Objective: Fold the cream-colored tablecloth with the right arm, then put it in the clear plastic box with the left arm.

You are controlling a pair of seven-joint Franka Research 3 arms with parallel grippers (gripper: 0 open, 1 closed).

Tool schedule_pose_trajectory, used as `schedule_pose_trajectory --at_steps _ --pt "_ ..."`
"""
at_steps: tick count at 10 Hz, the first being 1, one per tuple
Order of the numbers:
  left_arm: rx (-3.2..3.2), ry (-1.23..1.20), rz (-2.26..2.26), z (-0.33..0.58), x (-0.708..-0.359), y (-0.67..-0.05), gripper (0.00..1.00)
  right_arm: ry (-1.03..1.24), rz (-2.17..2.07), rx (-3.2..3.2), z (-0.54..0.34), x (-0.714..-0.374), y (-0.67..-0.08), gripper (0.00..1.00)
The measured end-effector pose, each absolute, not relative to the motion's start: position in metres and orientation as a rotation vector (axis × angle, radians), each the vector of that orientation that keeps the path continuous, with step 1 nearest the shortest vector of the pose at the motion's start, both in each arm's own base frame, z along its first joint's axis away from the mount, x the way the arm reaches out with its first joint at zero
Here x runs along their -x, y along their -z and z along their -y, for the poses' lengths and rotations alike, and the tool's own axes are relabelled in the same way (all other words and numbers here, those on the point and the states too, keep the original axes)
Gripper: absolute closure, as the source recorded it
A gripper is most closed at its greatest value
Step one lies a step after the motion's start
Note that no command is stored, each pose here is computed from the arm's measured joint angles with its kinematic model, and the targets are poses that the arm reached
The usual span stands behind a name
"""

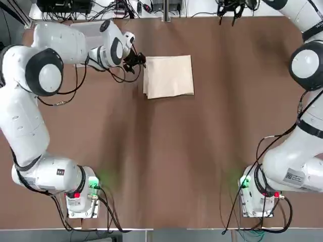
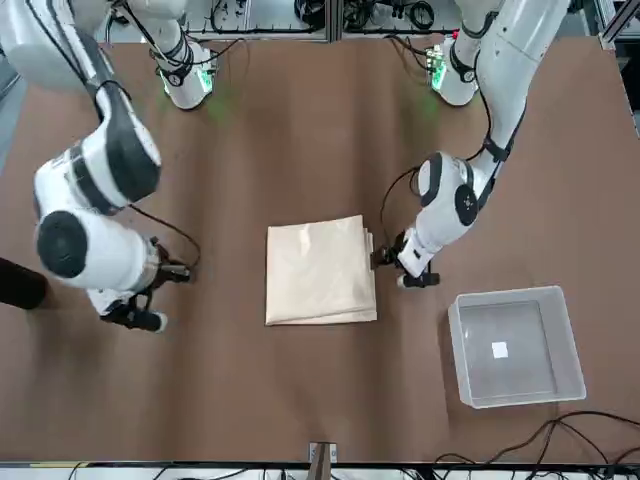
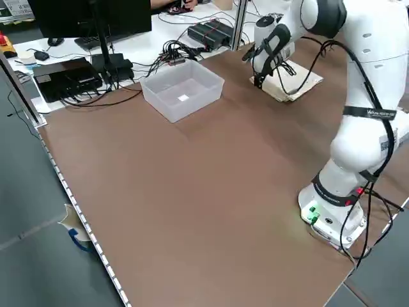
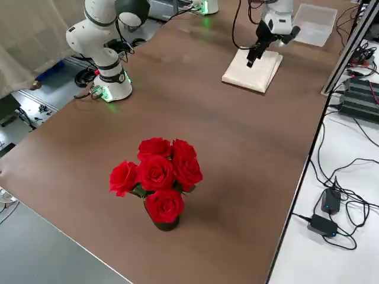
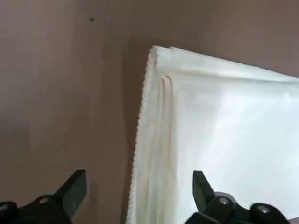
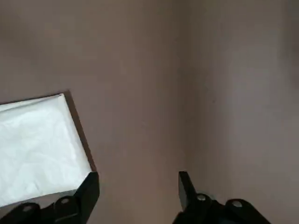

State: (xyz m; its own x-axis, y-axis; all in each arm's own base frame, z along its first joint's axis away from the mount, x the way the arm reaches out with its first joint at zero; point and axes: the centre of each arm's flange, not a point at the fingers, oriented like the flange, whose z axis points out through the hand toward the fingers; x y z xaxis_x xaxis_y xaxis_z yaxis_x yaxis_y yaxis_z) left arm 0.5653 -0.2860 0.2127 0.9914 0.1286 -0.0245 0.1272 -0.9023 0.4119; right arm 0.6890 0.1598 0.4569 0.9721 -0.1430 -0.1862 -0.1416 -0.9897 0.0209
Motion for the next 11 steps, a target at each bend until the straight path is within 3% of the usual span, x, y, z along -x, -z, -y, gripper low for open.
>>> schedule_pose_trajectory --at_steps 5,11 --pt "-2.67 0.043 -0.216 0.3 -0.587 -0.171 0.0 0.268 0.164 -3.149 -0.056 -0.7 -0.484 0.23" --pt "-2.65 0.05 -0.211 0.323 -0.592 -0.162 0.0 0.254 0.126 -3.15 -0.043 -0.698 -0.492 0.23"
